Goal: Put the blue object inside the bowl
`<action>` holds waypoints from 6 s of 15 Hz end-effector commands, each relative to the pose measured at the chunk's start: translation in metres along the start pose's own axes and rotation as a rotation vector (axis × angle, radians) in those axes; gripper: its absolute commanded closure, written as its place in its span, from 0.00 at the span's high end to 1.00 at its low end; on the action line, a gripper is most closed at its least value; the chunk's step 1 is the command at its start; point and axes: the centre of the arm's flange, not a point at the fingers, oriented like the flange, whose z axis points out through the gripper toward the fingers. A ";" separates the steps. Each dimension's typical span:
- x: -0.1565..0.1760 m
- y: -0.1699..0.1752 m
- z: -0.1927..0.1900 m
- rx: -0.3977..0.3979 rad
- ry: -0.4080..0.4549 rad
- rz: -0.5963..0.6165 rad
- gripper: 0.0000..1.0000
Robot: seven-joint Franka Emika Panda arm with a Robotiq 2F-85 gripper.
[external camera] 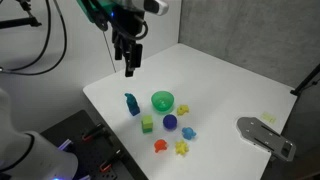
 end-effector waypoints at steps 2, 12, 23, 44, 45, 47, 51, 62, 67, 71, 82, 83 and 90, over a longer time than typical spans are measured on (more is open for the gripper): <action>0.000 0.000 0.000 0.000 0.000 0.000 1.00; 0.033 -0.006 0.000 0.000 0.049 0.055 1.00; 0.111 0.043 0.049 0.001 0.183 0.222 1.00; 0.272 0.108 0.232 -0.071 0.248 0.614 1.00; 0.278 0.109 0.237 -0.076 0.241 0.616 1.00; 0.292 0.112 0.250 -0.091 0.231 0.619 1.00; 0.315 0.117 0.282 -0.122 0.199 0.623 1.00; 0.347 0.099 0.353 -0.191 0.116 0.570 0.75; 0.345 0.097 0.337 -0.199 0.108 0.568 0.40; 0.340 0.083 0.294 -0.184 0.123 0.549 0.22; 0.302 -0.043 0.202 -0.177 0.191 0.373 0.08; 0.295 -0.059 0.205 -0.188 0.184 0.342 0.08; 0.262 -0.136 0.244 -0.274 0.149 0.209 0.11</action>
